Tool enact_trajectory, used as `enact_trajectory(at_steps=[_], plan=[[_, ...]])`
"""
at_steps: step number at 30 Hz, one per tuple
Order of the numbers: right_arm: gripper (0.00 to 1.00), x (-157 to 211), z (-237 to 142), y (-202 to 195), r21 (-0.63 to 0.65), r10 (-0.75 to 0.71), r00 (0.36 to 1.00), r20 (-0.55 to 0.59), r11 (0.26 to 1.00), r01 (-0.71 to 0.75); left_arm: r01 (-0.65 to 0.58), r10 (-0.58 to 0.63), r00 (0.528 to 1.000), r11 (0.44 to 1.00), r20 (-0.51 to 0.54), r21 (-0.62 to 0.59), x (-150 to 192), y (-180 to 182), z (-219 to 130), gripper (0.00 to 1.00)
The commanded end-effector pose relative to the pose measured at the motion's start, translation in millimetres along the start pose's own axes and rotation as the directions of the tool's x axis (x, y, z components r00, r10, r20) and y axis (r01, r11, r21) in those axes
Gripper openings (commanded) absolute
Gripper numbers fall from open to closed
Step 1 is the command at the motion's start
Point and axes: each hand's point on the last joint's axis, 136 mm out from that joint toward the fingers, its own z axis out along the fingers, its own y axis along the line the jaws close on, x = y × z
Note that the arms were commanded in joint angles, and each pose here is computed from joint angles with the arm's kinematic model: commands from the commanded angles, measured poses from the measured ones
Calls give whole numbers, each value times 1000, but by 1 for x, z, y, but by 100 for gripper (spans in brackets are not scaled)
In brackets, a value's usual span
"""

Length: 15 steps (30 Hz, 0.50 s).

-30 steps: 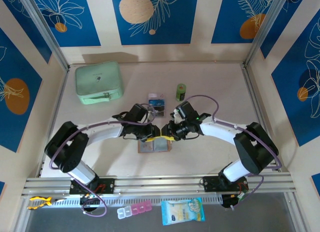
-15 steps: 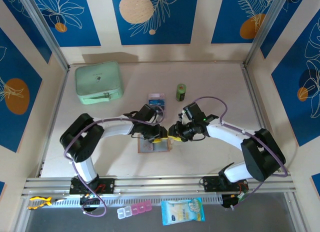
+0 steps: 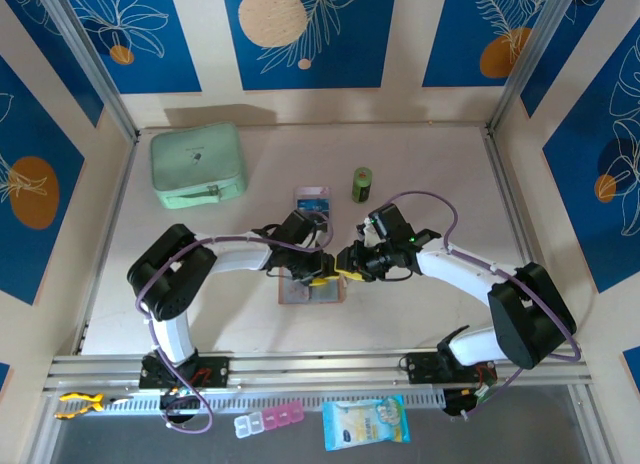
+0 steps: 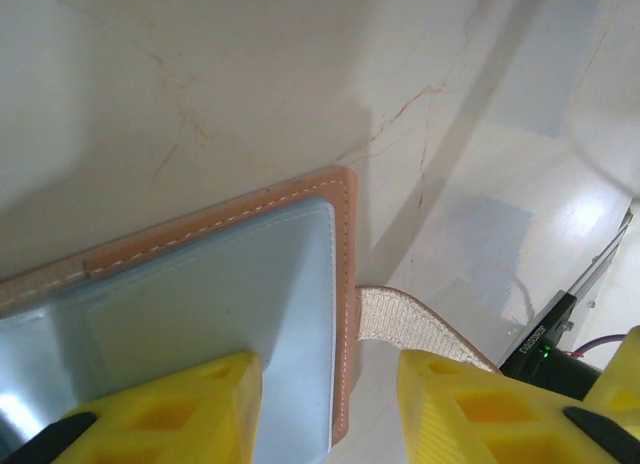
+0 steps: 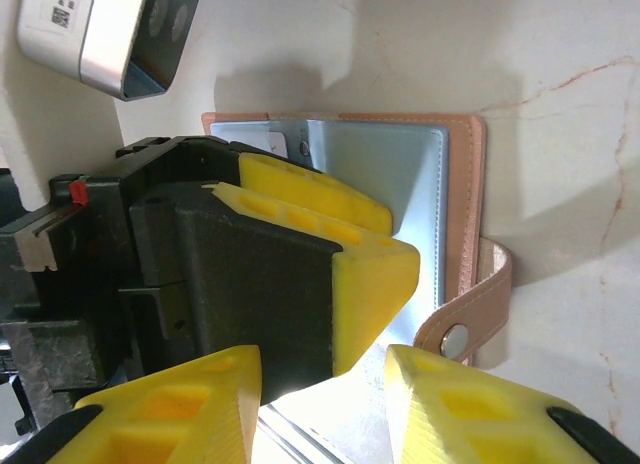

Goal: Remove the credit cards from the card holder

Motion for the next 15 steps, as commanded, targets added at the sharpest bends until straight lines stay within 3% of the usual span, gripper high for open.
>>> enact_trajectory(at_steps=[1, 7, 15], plan=[[38, 5, -4, 5, -22, -6, 1000, -16, 1000, 6, -1, 1, 1000, 1000, 6, -16, 4, 3, 0, 41], [38, 4, -1, 11, -25, -14, 1000, -20, 1000, 13, -52, 53, 996, 999, 65, -12, -3, -13, -22, 41], [38, 7, 15, 24, -24, -41, 998, -56, 999, 39, -32, 38, 990, 998, 133, -48, -7, 8, -54, 39]])
